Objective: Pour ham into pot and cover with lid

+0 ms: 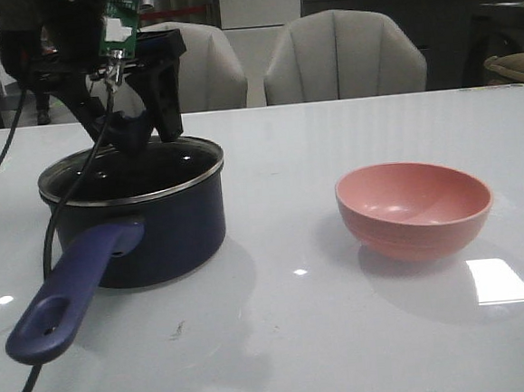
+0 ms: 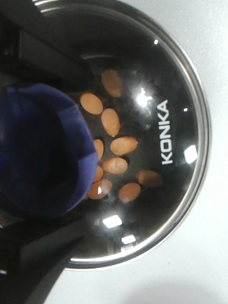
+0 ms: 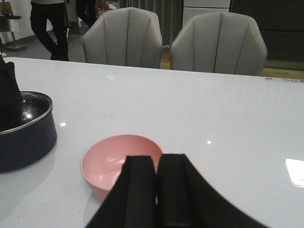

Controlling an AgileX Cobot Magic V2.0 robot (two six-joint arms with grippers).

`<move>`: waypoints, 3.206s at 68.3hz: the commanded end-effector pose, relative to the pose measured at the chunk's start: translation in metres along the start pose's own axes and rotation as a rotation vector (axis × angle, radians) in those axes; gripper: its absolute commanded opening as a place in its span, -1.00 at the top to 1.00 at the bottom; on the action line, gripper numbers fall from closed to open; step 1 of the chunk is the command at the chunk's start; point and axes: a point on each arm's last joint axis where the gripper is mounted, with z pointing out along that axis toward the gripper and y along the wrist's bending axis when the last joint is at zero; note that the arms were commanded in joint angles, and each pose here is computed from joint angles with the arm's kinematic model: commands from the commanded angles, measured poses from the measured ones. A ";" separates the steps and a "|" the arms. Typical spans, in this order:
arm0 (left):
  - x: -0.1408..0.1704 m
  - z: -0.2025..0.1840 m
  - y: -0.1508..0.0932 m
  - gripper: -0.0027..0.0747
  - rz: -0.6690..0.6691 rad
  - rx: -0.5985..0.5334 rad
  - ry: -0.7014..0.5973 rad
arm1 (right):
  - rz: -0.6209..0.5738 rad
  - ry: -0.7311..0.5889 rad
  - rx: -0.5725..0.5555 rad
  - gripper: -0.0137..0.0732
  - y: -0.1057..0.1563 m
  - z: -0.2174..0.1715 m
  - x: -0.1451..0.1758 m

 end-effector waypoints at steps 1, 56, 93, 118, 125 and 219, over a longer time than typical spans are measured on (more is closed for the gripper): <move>-0.006 -0.035 -0.010 -0.67 0.013 0.021 -0.123 | -0.014 -0.098 0.007 0.34 0.000 -0.001 -0.016; 0.031 -0.130 -0.014 -0.66 0.139 -0.076 -0.272 | -0.014 -0.098 0.007 0.34 0.000 -0.001 -0.016; 0.162 -0.152 -0.014 -0.66 0.132 -0.092 -0.551 | -0.014 -0.098 0.007 0.34 0.000 -0.001 -0.016; 0.262 -0.154 -0.013 -0.66 0.114 -0.066 -0.845 | -0.014 -0.098 0.007 0.34 0.000 -0.001 -0.016; 0.290 -0.152 -0.012 -0.66 0.108 -0.054 -0.934 | -0.014 -0.098 0.007 0.34 0.000 -0.001 -0.016; 0.370 -0.104 0.008 0.58 0.049 -0.196 -1.266 | -0.014 -0.098 0.007 0.34 0.000 -0.001 -0.016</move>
